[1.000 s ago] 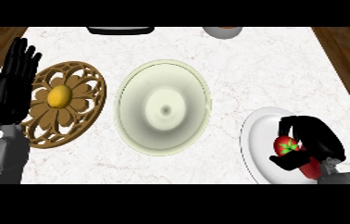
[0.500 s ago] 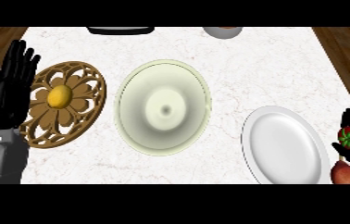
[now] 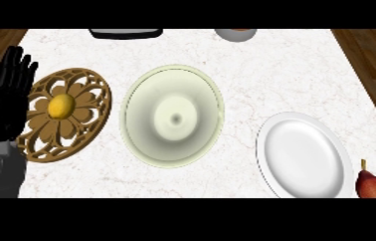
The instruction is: Pick the tomato from the plate and place it in the bowl
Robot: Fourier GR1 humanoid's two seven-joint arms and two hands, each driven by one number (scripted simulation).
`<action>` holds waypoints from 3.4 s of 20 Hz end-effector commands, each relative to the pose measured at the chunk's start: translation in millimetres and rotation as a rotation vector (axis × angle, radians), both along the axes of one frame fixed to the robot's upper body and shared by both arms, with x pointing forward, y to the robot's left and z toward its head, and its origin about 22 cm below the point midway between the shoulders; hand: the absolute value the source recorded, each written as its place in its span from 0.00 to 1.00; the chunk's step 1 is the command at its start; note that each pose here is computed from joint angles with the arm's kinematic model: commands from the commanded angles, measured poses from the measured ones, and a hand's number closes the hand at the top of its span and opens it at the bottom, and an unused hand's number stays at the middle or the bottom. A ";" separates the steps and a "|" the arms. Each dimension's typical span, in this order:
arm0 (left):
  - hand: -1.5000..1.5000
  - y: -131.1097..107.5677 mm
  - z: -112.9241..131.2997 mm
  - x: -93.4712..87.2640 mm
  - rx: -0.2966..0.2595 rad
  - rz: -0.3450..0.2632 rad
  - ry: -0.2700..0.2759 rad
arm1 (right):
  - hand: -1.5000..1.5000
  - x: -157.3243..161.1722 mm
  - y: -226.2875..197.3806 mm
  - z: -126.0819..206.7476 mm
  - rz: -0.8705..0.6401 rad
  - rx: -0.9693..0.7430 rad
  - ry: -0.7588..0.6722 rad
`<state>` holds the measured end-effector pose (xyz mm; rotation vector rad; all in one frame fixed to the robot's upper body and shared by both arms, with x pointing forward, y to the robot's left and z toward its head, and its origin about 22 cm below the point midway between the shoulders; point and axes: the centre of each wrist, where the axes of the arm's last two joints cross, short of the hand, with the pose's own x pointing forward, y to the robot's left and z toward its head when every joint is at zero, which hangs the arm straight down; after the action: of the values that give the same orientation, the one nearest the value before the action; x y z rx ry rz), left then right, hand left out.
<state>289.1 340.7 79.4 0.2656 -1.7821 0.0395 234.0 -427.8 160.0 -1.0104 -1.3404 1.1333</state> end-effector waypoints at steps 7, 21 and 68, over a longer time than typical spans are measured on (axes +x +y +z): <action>0.50 -3.2 11.1 6.2 0.004 0.005 0.006 | 1.00 -20.7 61.0 86.2 0.234 0.265 -0.137; 0.50 -19.1 8.5 10.9 0.014 -0.022 -0.004 | 1.00 4.3 208.8 133.0 0.291 0.397 -0.036; 0.50 5.8 -2.3 -4.6 0.009 -0.023 -0.002 | 0.00 122.9 249.4 -56.4 -0.146 0.987 -0.209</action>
<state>298.2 337.7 81.2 0.2446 -1.7869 0.0273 363.6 -135.3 104.0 -0.4486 -1.6758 0.2882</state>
